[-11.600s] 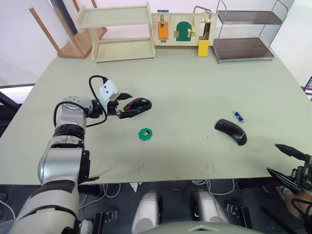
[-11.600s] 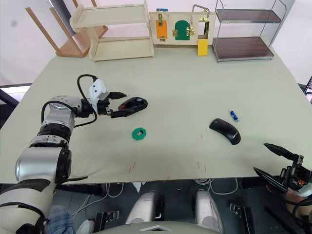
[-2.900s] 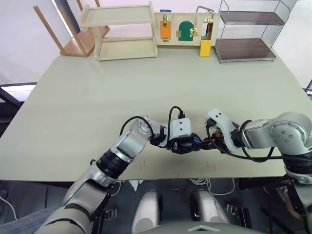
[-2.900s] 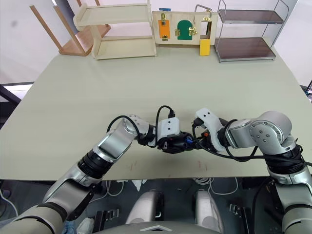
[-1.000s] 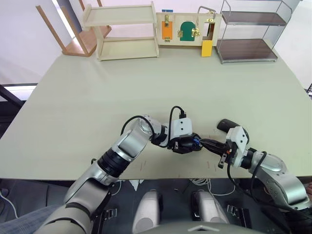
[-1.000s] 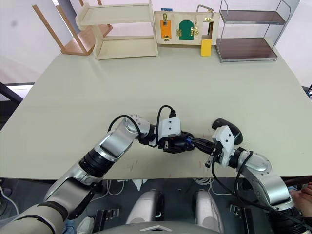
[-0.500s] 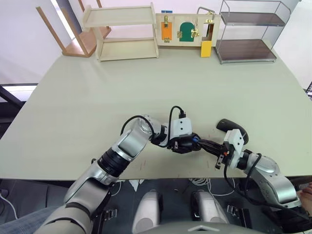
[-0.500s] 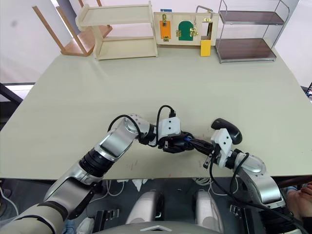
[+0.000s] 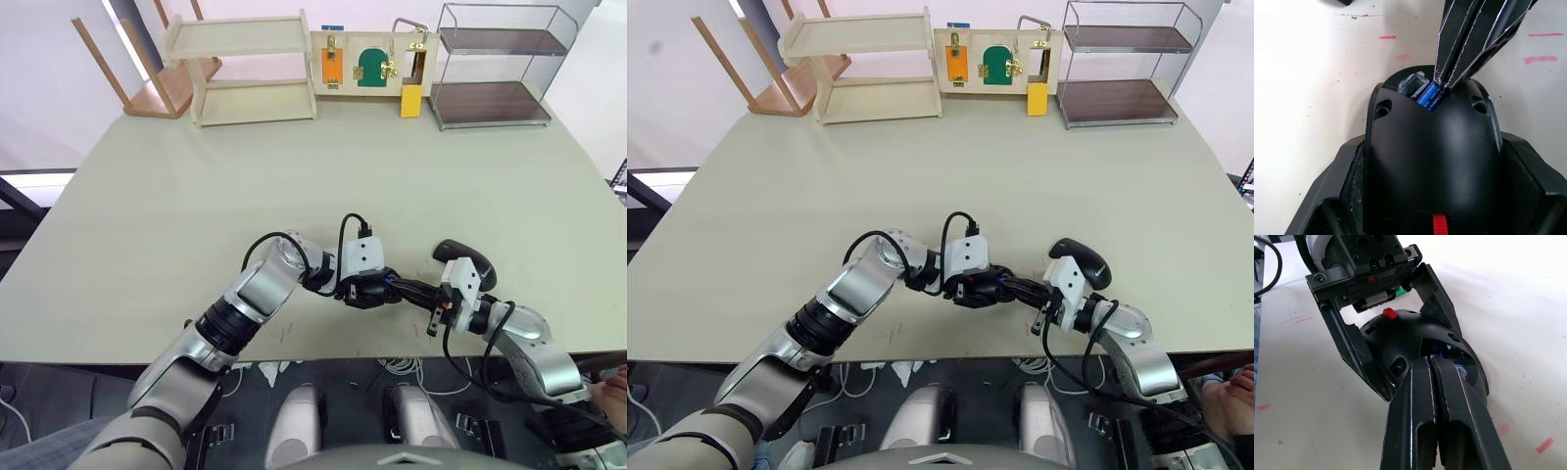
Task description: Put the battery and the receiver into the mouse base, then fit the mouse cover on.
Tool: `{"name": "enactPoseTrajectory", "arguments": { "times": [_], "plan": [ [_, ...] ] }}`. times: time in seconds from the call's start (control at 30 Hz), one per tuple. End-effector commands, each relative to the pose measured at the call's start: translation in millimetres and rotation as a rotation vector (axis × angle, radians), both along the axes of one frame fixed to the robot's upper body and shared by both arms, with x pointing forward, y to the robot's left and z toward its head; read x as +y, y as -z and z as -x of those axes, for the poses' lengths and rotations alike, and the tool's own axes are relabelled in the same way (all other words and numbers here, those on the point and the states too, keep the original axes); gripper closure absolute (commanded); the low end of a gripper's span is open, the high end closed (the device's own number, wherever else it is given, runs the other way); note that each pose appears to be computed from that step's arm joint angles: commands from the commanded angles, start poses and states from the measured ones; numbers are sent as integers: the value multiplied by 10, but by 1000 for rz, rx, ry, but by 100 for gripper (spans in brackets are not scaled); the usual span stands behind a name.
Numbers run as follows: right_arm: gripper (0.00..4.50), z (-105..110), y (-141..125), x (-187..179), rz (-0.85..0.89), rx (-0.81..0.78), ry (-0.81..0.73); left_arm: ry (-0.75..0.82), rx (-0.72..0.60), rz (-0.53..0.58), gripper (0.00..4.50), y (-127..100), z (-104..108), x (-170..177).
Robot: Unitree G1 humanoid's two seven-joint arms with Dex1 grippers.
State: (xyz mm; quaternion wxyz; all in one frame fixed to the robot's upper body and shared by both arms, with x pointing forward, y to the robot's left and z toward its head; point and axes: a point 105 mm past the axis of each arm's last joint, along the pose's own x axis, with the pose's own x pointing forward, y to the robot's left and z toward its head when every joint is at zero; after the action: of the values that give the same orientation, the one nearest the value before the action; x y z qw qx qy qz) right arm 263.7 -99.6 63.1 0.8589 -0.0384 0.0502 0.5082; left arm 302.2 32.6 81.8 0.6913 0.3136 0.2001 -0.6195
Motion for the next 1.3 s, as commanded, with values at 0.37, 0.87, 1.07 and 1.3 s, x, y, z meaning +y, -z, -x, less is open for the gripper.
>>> {"name": "enactPoseTrajectory", "arguments": {
  "times": [0.37, 0.87, 1.07, 1.3],
  "plan": [
    [444, 67, 495, -50, 105, 205, 4, -47, 16, -46, 158, 110, -36, 84],
    [444, 22, 48, -131, 34, 0, 33, -31, 13, -43, 158, 114, -12, 60],
    [444, 105, -138, -308, -29, -69, 26, -26, 8, -41, 158, 109, -17, 47],
    [444, 260, -122, -488, -1, -105, 20, -22, 3, -34, 158, 101, -17, 30]
  ]
}}
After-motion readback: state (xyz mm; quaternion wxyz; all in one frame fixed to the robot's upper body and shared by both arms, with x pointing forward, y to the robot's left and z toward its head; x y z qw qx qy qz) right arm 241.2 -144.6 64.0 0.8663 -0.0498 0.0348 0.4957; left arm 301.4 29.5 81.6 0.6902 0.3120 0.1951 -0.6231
